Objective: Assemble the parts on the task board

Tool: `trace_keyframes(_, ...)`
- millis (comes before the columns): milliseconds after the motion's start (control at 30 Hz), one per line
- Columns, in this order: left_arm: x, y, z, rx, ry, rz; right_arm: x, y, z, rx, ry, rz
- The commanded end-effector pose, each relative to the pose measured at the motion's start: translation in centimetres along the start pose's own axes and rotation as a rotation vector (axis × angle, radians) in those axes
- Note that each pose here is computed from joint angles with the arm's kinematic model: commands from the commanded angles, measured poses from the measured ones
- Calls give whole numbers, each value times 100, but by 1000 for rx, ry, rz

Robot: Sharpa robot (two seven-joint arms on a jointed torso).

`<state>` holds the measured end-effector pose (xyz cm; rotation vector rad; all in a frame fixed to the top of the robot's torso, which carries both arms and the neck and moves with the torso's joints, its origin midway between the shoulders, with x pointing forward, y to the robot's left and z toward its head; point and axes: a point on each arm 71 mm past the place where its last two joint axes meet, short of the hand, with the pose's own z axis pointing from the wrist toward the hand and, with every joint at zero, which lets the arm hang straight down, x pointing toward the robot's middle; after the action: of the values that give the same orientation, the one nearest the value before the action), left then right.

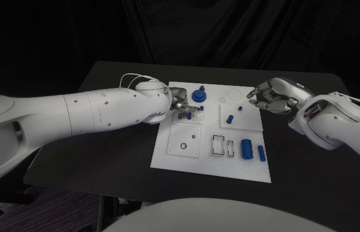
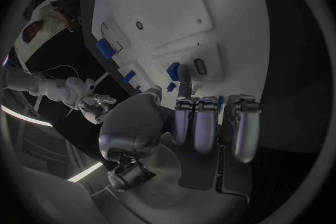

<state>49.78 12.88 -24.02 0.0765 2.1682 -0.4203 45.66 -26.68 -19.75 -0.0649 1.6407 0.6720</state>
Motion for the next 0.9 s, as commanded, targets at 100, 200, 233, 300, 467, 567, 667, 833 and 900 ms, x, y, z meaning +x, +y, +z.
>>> trace_keyframes(100,-23,38,-87,-2,-66,-5,-3,-19,-19,12,-6,0)
trace_keyframes(200,-82,76,-156,-8,-93,3,-8,-24,-24,13,-9,-1)
trace_keyframes(233,-117,85,-176,-8,-105,4,-9,-26,-26,13,-10,-1)
trace_keyframes(300,-230,97,-231,-2,-140,7,-12,-28,-29,13,-12,-1)
trace_keyframes(467,-447,116,-311,3,-189,17,-14,-21,-28,8,-16,-1)
trace_keyframes(567,-557,156,-315,-8,-208,23,-15,-16,-24,4,-19,-1)
trace_keyframes(667,-628,211,-280,-30,-211,32,-14,-10,-19,2,-20,-1)
trace_keyframes(833,-695,289,-194,-74,-193,50,-11,1,-14,-4,-20,0)
trace_keyframes(900,-711,303,-160,-85,-187,55,-9,5,-12,-5,-20,0)
